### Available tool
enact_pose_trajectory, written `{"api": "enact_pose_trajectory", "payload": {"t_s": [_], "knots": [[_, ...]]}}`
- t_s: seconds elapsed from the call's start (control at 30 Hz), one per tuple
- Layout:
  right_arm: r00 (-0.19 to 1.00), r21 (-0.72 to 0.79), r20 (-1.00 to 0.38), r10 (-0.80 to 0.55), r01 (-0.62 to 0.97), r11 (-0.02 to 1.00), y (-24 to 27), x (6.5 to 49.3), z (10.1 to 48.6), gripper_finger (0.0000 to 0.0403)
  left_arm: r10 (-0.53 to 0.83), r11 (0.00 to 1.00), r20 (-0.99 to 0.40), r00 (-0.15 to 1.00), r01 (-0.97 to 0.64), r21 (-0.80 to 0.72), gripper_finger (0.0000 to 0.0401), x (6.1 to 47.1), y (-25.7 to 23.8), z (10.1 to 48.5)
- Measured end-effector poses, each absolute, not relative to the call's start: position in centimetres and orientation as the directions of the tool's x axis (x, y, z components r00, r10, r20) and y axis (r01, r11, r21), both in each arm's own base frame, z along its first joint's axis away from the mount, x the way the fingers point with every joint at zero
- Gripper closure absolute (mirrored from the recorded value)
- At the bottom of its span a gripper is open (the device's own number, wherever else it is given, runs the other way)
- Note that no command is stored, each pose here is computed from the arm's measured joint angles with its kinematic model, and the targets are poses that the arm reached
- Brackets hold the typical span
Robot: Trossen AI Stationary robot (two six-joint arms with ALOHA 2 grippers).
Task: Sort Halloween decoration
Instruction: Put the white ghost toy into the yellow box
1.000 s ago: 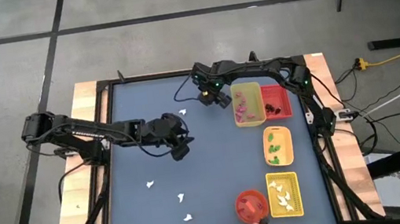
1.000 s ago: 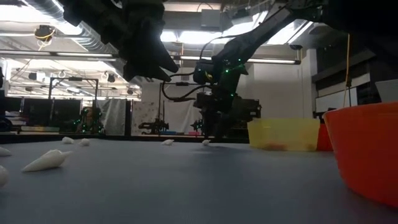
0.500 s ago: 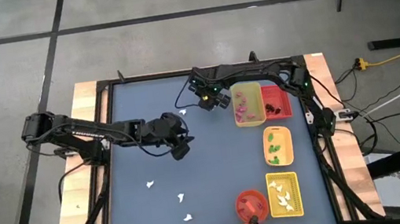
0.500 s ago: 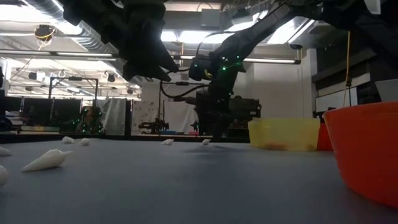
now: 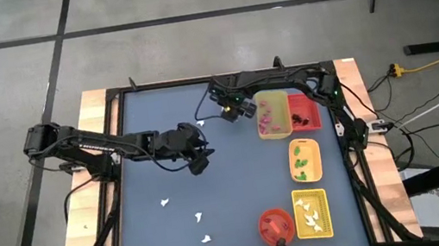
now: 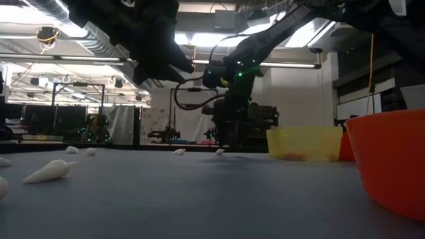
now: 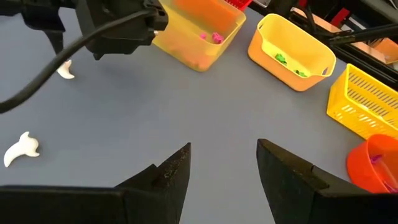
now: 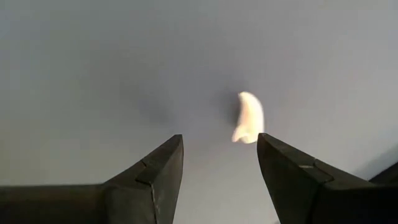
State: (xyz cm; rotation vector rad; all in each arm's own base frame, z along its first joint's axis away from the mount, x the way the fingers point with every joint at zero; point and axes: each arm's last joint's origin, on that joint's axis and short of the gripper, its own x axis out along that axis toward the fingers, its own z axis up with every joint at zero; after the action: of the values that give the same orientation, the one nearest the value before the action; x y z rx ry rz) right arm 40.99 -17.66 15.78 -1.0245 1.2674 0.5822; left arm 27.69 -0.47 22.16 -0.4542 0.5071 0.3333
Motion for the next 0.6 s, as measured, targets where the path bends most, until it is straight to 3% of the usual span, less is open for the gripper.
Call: {"api": "enact_pose_trajectory", "payload": {"t_s": [0.6], "knots": [[0.199, -0.250, -0.967, -0.160, -0.863, 0.439, -17.28, 40.64, 15.65, 0.0199, 0.192, 0.848, -0.532, 0.825, -0.412, -0.333, 0.0234, 27.69, -0.47, 22.16]]}}
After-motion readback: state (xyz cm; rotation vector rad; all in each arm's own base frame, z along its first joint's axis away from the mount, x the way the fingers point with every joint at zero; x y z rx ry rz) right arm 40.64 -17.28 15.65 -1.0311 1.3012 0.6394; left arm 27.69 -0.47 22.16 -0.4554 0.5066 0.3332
